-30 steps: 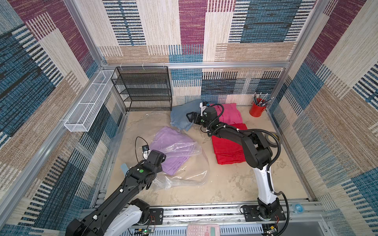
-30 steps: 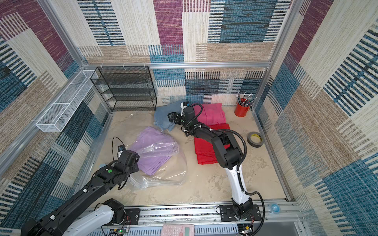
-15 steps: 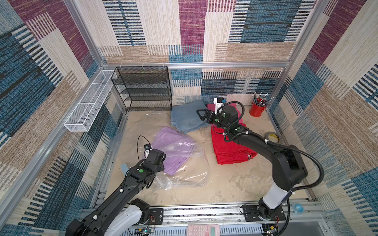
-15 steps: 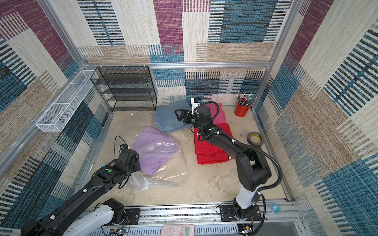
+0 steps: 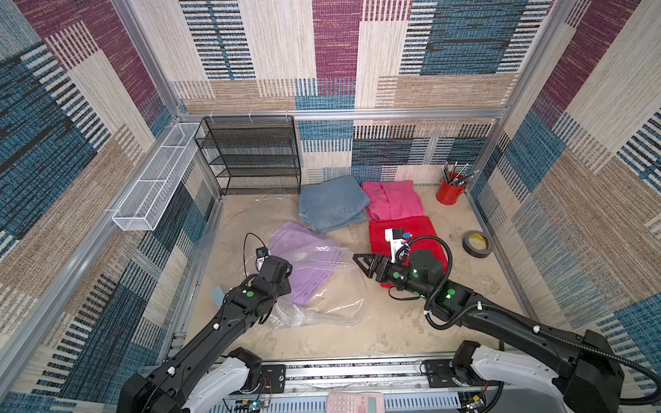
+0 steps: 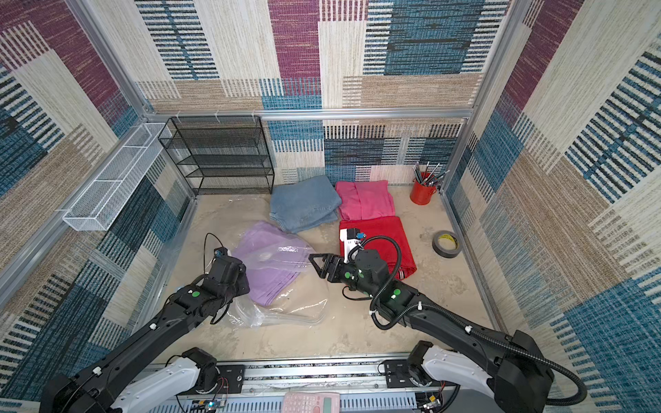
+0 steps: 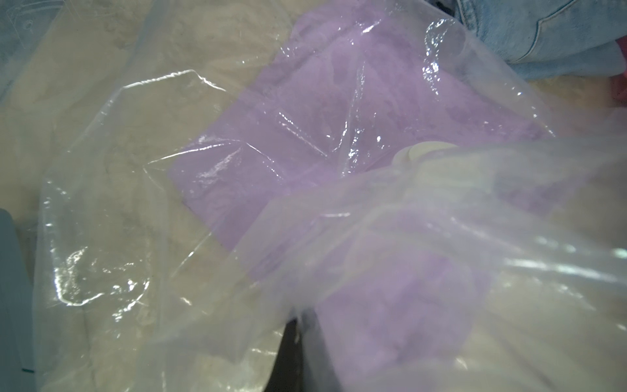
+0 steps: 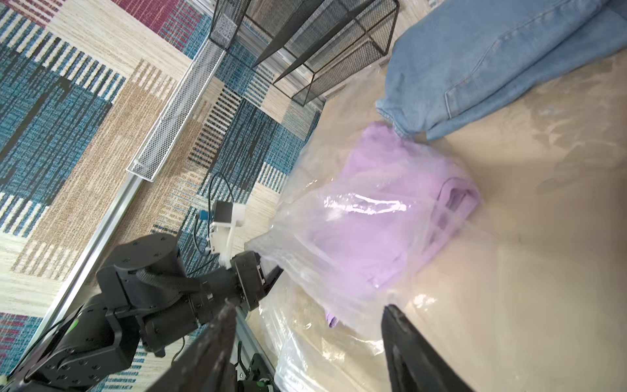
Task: Take the trousers out of the vacuum bag
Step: Take out the trousers from the vacuum bag.
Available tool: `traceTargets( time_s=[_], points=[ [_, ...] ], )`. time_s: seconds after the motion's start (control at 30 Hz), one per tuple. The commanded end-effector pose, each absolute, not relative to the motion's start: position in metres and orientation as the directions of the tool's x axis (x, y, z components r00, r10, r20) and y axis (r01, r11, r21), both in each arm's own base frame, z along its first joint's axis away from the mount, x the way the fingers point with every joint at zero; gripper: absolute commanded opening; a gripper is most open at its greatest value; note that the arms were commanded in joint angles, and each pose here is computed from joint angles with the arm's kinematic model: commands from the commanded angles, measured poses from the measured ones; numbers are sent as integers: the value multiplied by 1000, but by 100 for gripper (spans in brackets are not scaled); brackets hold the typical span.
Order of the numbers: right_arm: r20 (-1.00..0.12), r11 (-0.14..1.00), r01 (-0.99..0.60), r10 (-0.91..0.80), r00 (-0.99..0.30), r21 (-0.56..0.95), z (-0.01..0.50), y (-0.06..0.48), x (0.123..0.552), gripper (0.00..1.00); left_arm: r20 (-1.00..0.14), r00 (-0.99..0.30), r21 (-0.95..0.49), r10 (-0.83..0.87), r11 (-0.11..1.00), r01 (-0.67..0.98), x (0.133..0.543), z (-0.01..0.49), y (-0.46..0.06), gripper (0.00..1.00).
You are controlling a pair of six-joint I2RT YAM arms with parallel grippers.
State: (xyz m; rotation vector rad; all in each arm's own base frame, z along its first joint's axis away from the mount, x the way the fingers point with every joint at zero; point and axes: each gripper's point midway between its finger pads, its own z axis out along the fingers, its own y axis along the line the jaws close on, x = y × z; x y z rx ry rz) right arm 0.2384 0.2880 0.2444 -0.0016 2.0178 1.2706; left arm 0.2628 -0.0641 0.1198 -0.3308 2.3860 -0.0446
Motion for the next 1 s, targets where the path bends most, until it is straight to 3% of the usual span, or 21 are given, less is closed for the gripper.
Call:
traceTargets(
  time_s=[0.0, 0.07, 0.2, 0.3, 0.67, 0.83, 0.97],
  points=[
    [-507, 476, -293, 422, -751, 829, 233, 294, 231, 67, -690, -685, -139, -235, 971, -193, 274, 127, -71, 0],
    [-452, 405, -284, 417, -789, 869, 225, 312, 219, 67, -695, -682, -127, -226, 973, -193, 277, 126, -70, 0],
    [-451, 474, -270, 323, -832, 838, 196, 342, 216, 67, -695, -684, -126, -222, 974, -188, 281, 125, -72, 0],
    [-392, 456, -222, 320, -863, 862, 172, 352, 217, 67, -701, -679, -135, -221, 975, -177, 283, 127, -75, 0],
    [-295, 488, -102, 338, -894, 867, 107, 370, 265, 67, -687, -690, -196, -228, 972, -127, 279, 129, -87, 0],
    [-329, 490, -146, 312, -891, 859, 113, 394, 270, 65, -666, -702, -248, -252, 962, -111, 277, 126, -98, 0],
    [-439, 516, -254, 276, -855, 818, 143, 412, 249, 66, -669, -690, -272, -276, 955, -118, 282, 130, -104, 0]
  ],
)
